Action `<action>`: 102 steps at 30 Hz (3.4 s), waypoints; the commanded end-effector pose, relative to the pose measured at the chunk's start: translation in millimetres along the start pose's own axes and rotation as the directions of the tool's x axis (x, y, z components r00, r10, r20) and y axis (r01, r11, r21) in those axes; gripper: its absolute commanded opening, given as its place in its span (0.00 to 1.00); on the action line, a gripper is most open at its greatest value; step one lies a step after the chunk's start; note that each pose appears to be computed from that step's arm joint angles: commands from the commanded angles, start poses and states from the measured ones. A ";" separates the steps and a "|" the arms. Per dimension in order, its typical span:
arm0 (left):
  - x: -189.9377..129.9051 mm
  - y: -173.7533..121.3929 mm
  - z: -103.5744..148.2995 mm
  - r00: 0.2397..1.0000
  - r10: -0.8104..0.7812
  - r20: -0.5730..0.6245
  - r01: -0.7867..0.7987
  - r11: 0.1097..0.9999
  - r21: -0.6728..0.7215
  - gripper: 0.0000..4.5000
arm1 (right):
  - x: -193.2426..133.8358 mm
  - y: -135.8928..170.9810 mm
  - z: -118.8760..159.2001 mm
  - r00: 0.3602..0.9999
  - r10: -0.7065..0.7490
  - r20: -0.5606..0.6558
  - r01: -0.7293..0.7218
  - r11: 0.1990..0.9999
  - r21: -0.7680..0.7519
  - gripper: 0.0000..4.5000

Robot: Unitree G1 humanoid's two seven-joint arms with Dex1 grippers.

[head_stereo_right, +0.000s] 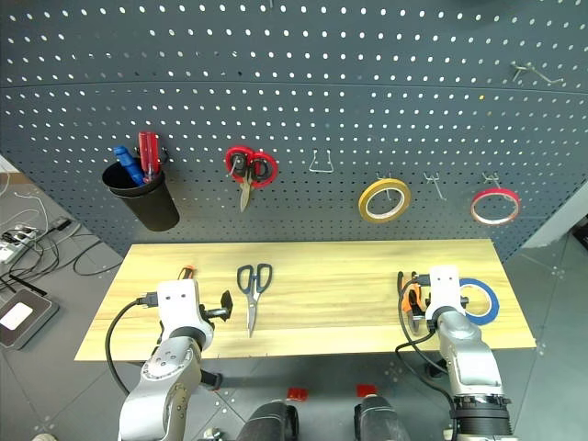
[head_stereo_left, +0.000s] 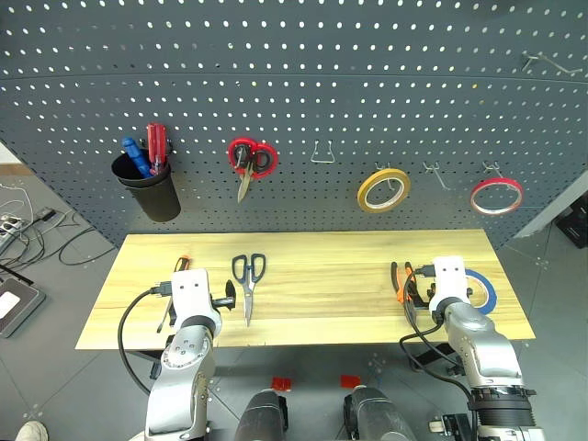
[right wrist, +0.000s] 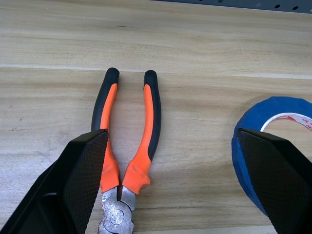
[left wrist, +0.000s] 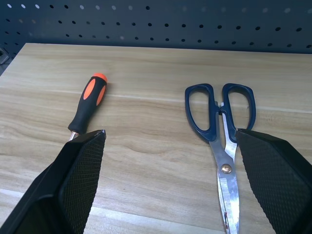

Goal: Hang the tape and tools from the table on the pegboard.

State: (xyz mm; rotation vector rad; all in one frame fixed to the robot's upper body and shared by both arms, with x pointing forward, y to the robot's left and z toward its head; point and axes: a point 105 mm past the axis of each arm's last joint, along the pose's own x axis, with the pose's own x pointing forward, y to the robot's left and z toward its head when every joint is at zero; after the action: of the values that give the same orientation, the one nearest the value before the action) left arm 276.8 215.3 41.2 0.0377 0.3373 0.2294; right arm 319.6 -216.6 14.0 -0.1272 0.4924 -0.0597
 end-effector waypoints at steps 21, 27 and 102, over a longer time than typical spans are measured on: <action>-4.0 2.7 7.7 0.999 0.011 0.036 -0.011 1.000 0.006 1.00 | 1.2 0.6 20.7 0.998 0.009 0.064 -0.008 1.000 -0.014 1.00; -7.1 10.5 5.2 0.999 0.044 0.029 -0.044 0.999 0.004 1.00 | 1.7 1.9 20.9 0.998 0.021 0.062 -0.020 1.000 -0.009 1.00; -26.7 -247.1 114.7 -0.080 -0.978 -0.191 0.704 -0.192 0.684 1.00 | 25.2 -67.9 50.9 0.974 0.131 -0.186 -0.149 0.985 -0.088 0.34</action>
State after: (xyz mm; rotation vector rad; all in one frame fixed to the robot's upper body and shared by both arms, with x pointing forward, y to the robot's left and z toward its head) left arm 346.8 -24.7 131.7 0.5005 -0.0914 -1.4916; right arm 374.7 -266.7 75.1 -0.1947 0.5986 0.1562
